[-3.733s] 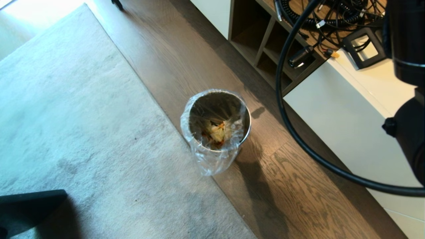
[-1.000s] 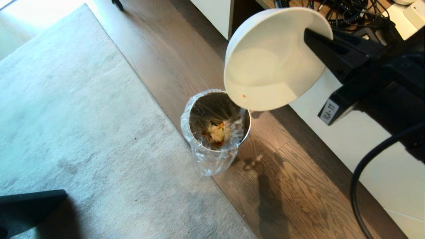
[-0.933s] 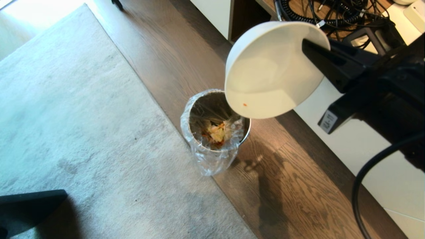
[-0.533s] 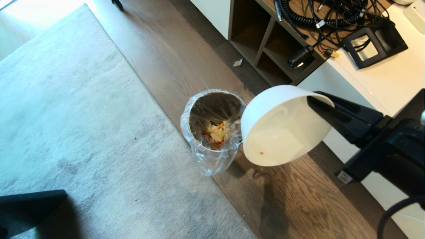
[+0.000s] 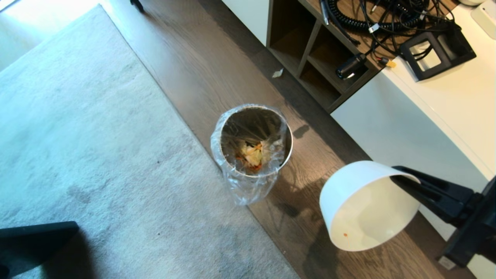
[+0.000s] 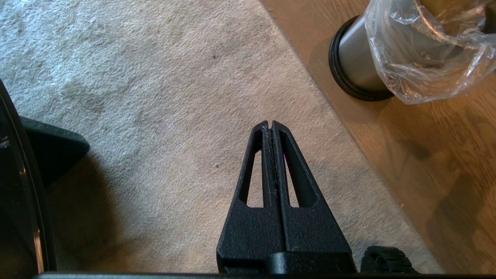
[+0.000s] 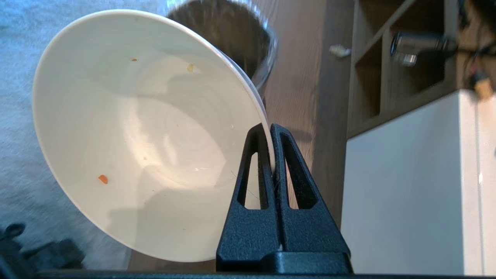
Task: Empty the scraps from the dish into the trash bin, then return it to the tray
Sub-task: Put the bowl back to the table
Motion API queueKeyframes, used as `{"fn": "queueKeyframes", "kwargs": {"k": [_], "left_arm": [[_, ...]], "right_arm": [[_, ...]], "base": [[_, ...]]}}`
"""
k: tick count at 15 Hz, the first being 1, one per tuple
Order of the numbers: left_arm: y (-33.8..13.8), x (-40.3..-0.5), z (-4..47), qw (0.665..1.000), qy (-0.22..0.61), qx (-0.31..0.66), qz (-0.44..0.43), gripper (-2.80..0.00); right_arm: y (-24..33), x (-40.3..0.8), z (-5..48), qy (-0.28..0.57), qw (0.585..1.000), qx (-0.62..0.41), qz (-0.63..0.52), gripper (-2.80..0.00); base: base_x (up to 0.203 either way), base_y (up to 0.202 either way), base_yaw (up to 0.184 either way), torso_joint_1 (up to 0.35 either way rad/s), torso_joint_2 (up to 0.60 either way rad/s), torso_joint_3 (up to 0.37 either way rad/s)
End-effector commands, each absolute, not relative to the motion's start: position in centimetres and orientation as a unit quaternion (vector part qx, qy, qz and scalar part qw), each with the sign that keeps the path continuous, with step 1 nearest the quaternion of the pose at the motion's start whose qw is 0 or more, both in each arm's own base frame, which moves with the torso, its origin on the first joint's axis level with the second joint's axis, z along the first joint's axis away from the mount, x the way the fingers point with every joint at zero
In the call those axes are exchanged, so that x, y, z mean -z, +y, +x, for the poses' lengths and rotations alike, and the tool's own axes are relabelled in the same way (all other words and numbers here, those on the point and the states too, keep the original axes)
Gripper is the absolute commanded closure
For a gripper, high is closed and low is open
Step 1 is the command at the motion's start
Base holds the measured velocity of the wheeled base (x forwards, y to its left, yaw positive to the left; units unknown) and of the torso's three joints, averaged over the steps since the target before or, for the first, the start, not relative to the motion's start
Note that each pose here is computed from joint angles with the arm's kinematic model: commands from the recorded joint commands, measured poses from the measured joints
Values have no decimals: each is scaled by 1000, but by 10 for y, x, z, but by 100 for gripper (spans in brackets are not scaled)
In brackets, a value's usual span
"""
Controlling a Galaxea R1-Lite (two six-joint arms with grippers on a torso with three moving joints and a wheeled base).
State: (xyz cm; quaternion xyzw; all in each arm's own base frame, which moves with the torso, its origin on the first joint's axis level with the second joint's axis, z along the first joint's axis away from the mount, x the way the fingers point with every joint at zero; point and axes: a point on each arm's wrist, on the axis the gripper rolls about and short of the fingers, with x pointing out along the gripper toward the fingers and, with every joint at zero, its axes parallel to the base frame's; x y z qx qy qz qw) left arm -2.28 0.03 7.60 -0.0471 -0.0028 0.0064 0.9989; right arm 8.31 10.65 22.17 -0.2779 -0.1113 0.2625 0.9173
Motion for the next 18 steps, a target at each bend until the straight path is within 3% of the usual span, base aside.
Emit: {"fn": "queueKeyframes", "kwargs": {"k": [1, 6, 10, 18], "left_arm": [[0, -76, -23, 999, -3, -7, -48, 0], [0, -76, -23, 999, -3, -7, -48, 0], [0, -76, -23, 999, -3, -7, -48, 0], [0, -76, -23, 999, -3, -7, -48, 0]], "right_arm": [[77, -212, 73, -70, 933, -248, -252, 0], [35, -168, 58, 37, 951, -243, -185, 0], [11, -136, 43, 69, 975, -163, -132, 0], [3, -91, -14, -8, 991, -80, -108, 0]], "base": [[0, 0, 0, 0, 0, 0], [0, 0, 0, 0, 0, 0], [0, 0, 0, 0, 0, 0], [0, 0, 0, 0, 0, 0]]}}
